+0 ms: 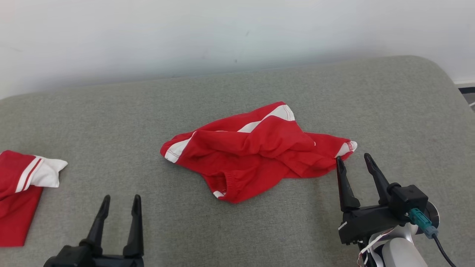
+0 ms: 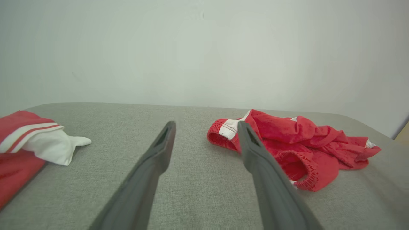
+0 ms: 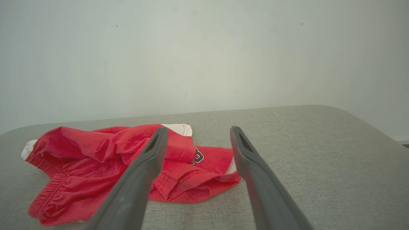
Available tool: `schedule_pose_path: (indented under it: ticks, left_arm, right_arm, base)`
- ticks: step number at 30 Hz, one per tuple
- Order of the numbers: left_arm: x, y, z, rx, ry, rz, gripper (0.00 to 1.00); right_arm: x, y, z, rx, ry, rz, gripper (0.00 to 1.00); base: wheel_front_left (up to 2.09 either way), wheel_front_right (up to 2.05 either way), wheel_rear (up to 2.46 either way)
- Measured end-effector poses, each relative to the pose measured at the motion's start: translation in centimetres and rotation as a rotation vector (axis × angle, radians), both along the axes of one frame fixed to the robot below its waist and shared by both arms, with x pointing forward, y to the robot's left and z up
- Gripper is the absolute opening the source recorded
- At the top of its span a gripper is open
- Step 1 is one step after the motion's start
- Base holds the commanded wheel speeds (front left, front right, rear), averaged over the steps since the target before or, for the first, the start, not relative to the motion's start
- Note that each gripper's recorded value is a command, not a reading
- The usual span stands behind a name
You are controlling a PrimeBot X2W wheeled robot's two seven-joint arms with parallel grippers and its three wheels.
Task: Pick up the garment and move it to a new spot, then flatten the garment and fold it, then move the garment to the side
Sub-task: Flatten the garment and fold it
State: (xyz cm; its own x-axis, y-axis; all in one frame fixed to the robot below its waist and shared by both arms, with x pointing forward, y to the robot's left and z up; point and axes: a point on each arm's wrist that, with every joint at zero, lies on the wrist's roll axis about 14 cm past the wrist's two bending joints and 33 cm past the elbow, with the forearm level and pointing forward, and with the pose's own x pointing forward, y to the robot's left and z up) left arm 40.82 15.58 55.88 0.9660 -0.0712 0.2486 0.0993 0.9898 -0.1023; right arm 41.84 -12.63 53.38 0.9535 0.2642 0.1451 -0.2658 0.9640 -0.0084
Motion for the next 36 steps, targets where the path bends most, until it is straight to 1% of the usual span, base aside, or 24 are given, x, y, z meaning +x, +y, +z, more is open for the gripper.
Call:
schedule_pose_path:
  ticks: [5,11,16,19,29,36]
  left_arm:
    - [0.8,-3.1,-1.3,0.005,0.037,-0.104,1.0]
    - [1.4,-7.8,-3.3,0.017,0.096,-0.256,1.0]
    - [1.3,-11.5,-5.5,0.046,0.156,-0.376,1.0]
    - [1.4,-13.2,-6.4,0.062,0.181,-0.427,1.0]
    - [2.8,-15.5,-8.3,0.127,0.228,-0.511,1.0]
    - [3.8,-16.1,-9.1,0.158,0.246,-0.533,1.0]
  right_arm:
    - [-0.4,-0.9,-0.1,0.002,0.005,-0.027,1.0]
    - [-0.9,-2.3,-0.3,0.005,0.012,-0.067,1.0]
    - [-1.4,-3.3,-0.4,0.006,0.017,-0.097,1.0]
    - [-1.6,-3.9,-0.5,0.008,0.021,-0.116,1.0]
    - [-2.3,-5.6,-1.0,0.006,0.04,-0.167,1.0]
    - [-2.6,-6.2,-1.5,0.007,0.055,-0.184,1.0]
  base:
    - [0.0,0.0,0.0]
    - [0.0,0.0,0.0]
    - [0.0,0.0,0.0]
    - [0.0,0.0,0.0]
    - [0.0,0.0,0.0]
    - [0.0,0.0,0.0]
